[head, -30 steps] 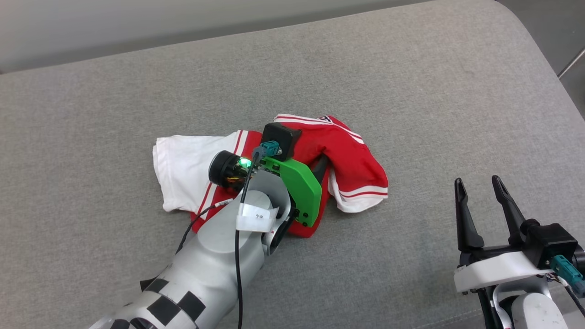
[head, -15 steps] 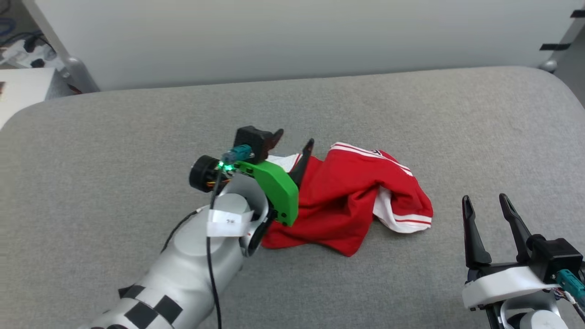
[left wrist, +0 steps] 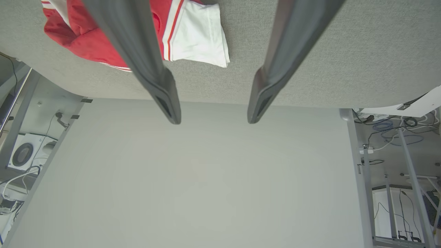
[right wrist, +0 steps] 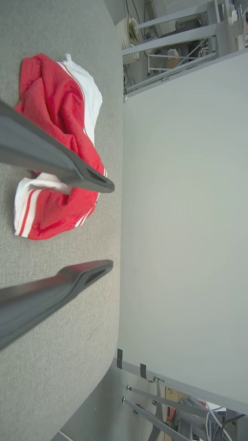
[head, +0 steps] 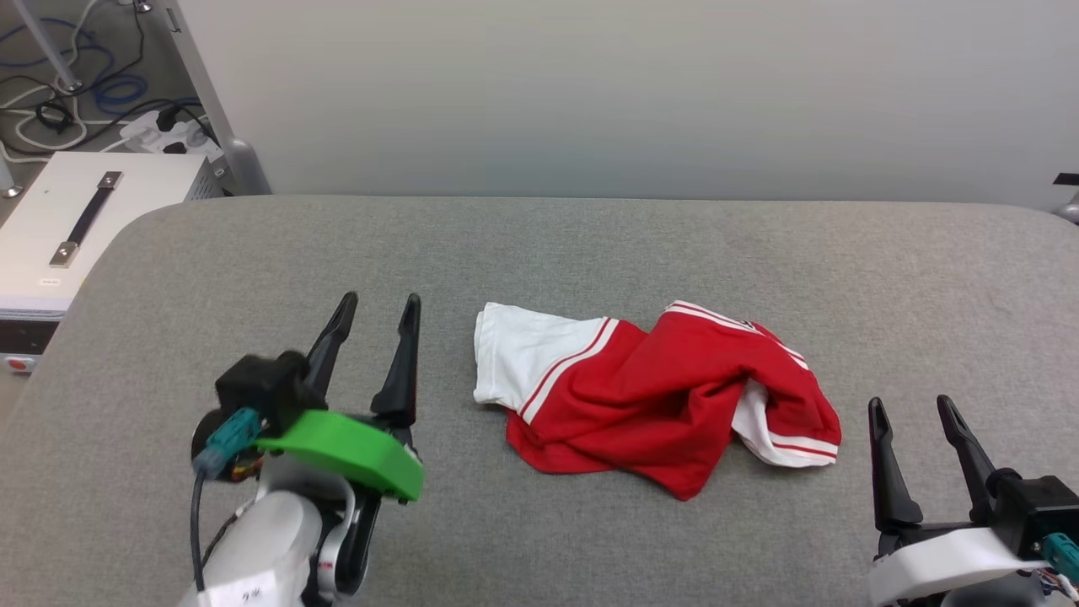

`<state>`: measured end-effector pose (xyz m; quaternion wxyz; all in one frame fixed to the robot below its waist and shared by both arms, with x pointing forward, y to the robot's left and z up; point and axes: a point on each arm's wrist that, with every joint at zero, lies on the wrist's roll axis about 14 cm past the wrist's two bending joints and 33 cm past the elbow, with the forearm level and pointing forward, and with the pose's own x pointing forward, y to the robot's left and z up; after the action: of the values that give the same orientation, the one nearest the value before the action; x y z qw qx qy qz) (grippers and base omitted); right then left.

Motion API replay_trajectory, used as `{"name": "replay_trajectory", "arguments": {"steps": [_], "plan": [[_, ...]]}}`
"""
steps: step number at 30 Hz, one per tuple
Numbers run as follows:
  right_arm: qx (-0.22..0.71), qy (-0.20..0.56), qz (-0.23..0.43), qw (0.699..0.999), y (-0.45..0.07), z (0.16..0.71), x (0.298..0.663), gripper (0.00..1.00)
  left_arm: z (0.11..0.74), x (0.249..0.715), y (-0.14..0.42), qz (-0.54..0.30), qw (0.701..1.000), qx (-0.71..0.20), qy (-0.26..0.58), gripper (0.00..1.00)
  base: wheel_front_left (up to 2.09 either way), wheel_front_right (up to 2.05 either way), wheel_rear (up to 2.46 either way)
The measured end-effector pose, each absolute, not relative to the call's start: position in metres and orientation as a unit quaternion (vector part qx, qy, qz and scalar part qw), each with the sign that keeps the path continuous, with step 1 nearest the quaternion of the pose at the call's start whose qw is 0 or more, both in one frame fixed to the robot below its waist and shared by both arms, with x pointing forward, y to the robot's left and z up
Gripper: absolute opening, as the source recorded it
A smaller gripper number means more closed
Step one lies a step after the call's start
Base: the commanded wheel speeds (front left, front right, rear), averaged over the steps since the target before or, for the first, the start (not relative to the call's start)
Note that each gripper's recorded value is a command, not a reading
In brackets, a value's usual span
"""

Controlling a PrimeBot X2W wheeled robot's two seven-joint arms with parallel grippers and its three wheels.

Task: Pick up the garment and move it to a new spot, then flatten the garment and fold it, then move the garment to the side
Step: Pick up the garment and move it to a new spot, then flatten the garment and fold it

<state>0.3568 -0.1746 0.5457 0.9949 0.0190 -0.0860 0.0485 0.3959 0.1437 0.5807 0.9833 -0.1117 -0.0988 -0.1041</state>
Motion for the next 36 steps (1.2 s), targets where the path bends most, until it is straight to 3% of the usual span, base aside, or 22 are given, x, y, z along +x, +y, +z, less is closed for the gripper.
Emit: {"name": "replay_trajectory", "arguments": {"steps": [9, 23, 29, 36], "plan": [[0.021, -0.076, 0.054, 0.995, -0.173, 0.538, 0.354, 1.00, 0.545, 0.356, 0.149, -0.073, 0.979, -0.178, -0.071, 1.00, 0.00, 0.00, 0.00], [0.026, -0.063, 0.048, 0.997, -0.175, 0.529, 0.354, 1.00, 0.531, 0.362, 0.134, -0.093, 0.976, -0.186, -0.060, 1.00, 0.00, 0.00, 0.00], [0.024, -0.052, 0.037, 0.998, -0.182, 0.522, 0.360, 1.00, 0.527, 0.395, 0.117, -0.148, 0.977, -0.152, -0.015, 1.00, 0.00, 0.00, 0.00], [0.020, -0.038, 0.031, 0.999, -0.188, 0.511, 0.377, 1.00, 0.527, 0.461, 0.088, -0.231, 0.965, -0.083, 0.092, 1.00, 0.00, 0.00, 0.00]]}}
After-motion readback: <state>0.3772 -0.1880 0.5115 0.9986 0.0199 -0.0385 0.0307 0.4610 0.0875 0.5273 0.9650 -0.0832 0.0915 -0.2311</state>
